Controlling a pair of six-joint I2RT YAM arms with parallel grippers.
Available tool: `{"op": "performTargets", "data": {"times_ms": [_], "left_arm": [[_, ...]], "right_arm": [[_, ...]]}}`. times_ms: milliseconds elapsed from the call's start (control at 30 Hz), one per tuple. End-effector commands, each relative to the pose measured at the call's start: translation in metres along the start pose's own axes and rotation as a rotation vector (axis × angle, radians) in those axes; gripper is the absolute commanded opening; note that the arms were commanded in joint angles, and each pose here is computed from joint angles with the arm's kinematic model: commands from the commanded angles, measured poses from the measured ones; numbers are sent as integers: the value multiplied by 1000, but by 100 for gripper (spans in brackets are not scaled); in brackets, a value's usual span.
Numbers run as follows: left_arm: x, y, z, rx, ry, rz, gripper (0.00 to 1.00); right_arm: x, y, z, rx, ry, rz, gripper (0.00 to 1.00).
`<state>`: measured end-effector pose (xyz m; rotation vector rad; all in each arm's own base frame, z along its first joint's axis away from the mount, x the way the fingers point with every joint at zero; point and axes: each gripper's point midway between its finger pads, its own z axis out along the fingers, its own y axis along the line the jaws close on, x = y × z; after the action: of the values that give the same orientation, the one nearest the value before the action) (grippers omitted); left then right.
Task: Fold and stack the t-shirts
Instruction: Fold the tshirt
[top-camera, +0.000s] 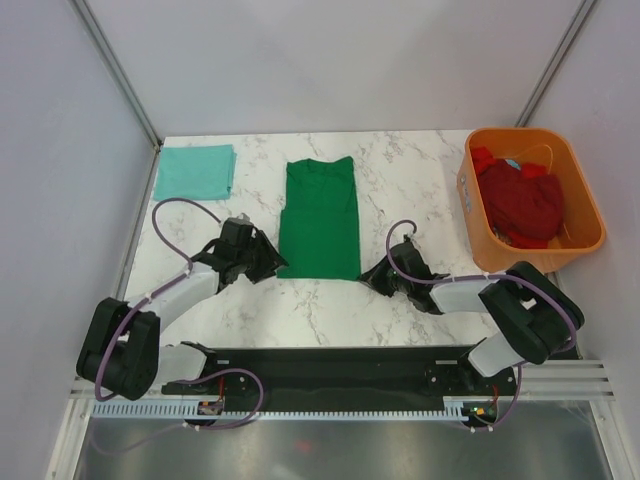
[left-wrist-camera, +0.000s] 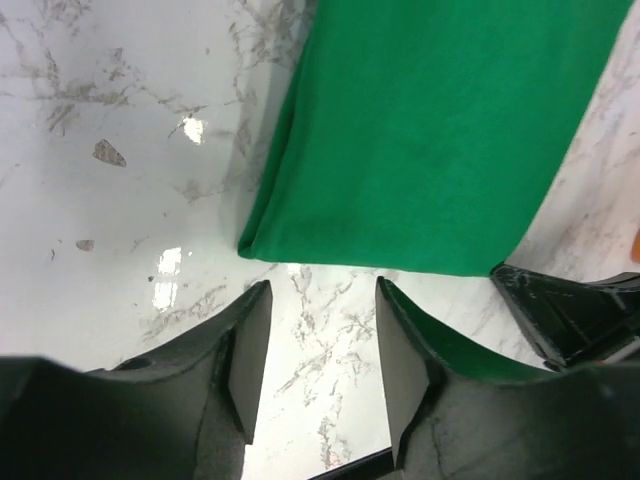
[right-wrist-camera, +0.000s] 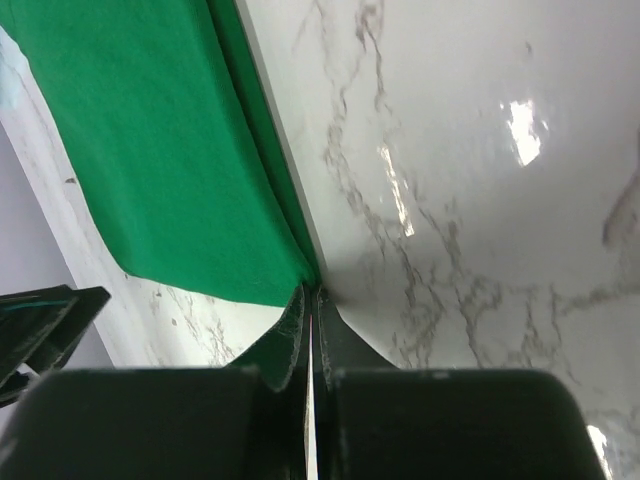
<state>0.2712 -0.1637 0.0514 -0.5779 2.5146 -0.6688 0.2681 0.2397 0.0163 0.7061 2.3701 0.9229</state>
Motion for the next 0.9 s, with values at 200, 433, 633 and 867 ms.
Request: {"op": "performTargets", "data": {"times_ms": [200,433,633,867], "left_arm": [[27,40,5,-121,62,-55,56],[28,48,8,-155,53,-80,54],[26,54,12,-180,45,-60,47],[19,38,12,-121,41,-33,36]], "right_arm": [[11,-1,-16,16,-58,12,0],[15,-1,-18,2,-56,16,0],[17,-5,-19,8,-55,16,0],[18,-9,-18,20,-58,24,0]]}}
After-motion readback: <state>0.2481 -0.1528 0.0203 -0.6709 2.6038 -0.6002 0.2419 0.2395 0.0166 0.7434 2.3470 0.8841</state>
